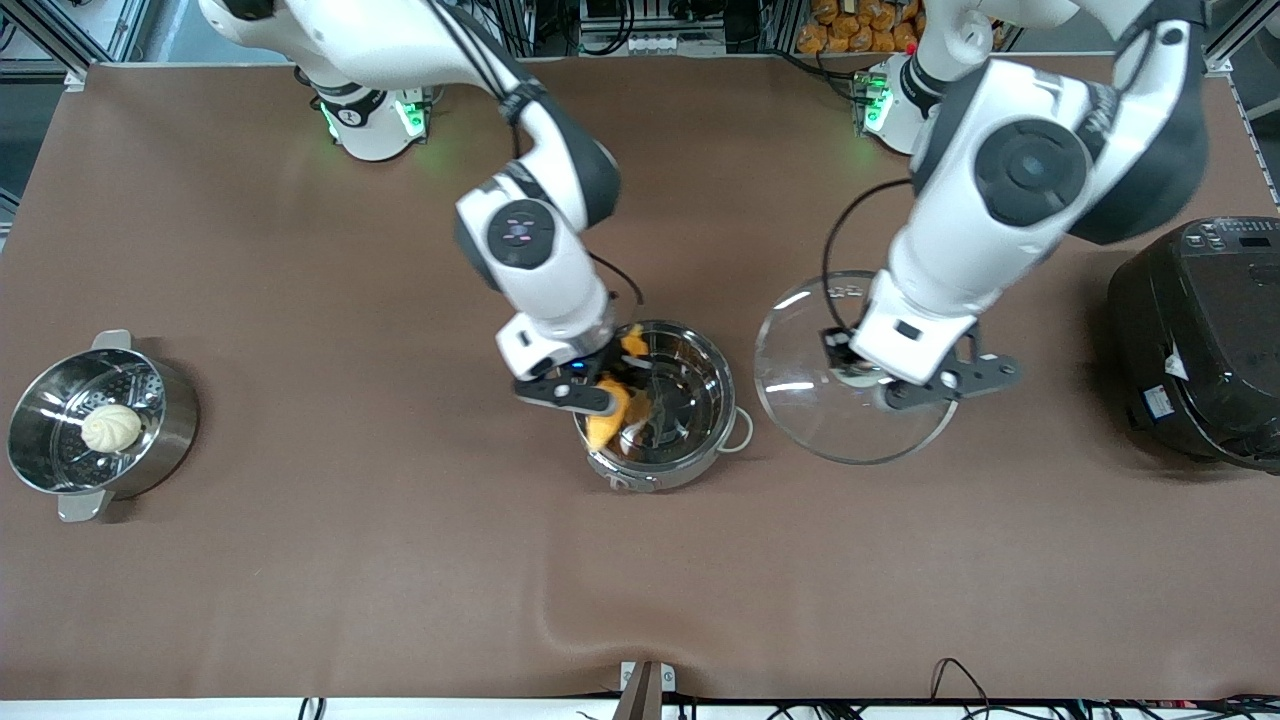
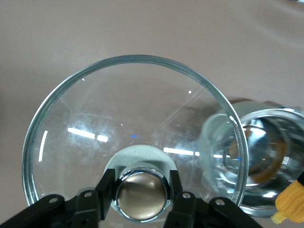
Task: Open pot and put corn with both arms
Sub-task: 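Lower the corn into the pot and open the right gripper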
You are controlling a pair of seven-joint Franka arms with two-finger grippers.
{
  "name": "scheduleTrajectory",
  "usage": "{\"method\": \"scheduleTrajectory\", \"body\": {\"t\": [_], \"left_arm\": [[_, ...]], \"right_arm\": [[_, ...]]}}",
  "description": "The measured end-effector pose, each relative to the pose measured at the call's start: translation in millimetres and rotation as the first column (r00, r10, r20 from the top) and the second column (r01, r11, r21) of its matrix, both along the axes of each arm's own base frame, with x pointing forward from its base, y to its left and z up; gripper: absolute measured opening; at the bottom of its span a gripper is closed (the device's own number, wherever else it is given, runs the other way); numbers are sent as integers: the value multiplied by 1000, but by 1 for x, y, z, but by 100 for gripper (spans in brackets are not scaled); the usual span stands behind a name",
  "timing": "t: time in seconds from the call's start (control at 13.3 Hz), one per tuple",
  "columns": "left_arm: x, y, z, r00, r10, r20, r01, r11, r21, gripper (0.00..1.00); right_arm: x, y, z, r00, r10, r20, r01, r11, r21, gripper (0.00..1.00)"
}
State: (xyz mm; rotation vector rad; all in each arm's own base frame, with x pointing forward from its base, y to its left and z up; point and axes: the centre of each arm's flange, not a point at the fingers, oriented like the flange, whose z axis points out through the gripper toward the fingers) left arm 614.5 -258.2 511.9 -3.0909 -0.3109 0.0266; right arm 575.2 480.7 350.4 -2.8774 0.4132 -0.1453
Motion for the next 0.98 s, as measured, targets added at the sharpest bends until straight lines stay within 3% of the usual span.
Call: {"method": "scheduleTrajectory", "body": {"t": [0.15,0.23,0.6,0.83,0.98], "left_arm": [[6,31,-36,1000,-11,7,11,1000,19,51],[4,41,-59,1000,-8,23,8,1000,13,51],[-24,70,-158,999,10,45,-10,1000,2,51],[-34,78,-206,999,14,52,-14,1000,2,51],[-36,84,-231,998,19,64,-20,1000,0,51]], "right_arm": [[-2,18,-12,1000,-10,2,10,1000,7,34],[-1,21,-13,1000,-14,4,14,1000,9,40],[3,18,-4,1000,5,25,-4,999,-45,97],[16,-14,6,999,-1,-42,-5,992,-127,100],[40,-67,30,996,37,-79,-50,984,-171,100]]}}
